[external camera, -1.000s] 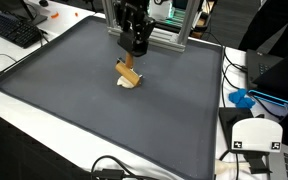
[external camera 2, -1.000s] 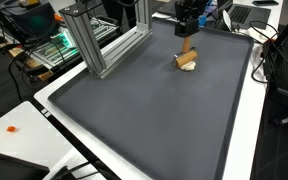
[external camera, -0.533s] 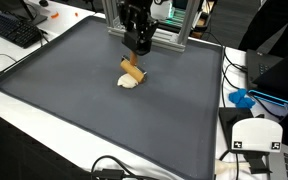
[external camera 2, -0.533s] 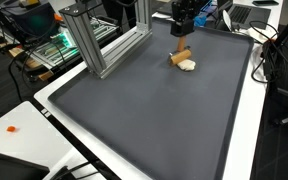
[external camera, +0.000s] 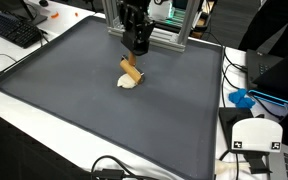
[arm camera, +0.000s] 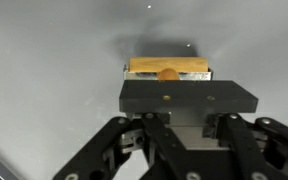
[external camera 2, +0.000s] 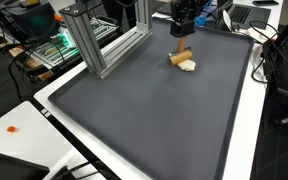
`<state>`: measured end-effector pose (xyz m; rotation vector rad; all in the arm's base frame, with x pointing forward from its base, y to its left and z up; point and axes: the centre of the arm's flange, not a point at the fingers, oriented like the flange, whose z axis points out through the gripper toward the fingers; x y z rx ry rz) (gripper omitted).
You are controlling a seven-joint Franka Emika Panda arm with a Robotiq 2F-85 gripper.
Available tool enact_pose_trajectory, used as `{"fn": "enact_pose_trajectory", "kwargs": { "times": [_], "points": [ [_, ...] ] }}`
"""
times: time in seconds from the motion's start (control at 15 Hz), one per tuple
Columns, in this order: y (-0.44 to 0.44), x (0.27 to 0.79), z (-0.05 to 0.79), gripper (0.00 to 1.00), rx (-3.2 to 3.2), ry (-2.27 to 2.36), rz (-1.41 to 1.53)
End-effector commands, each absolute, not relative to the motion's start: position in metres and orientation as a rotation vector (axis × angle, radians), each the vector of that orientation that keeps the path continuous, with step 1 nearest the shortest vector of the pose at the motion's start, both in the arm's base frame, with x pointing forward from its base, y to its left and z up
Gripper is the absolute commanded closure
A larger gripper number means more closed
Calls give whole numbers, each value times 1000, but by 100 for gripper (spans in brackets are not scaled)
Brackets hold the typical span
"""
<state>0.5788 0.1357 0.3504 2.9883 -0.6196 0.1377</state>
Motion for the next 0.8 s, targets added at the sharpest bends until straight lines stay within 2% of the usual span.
{"fn": "enact_pose_trajectory", "kwargs": {
  "times": [0.0, 0.73],
  "points": [
    [128, 584, 348, 78, 2944, -810, 170],
    [108, 598, 344, 78, 2791, -1285, 253]
  ]
}}
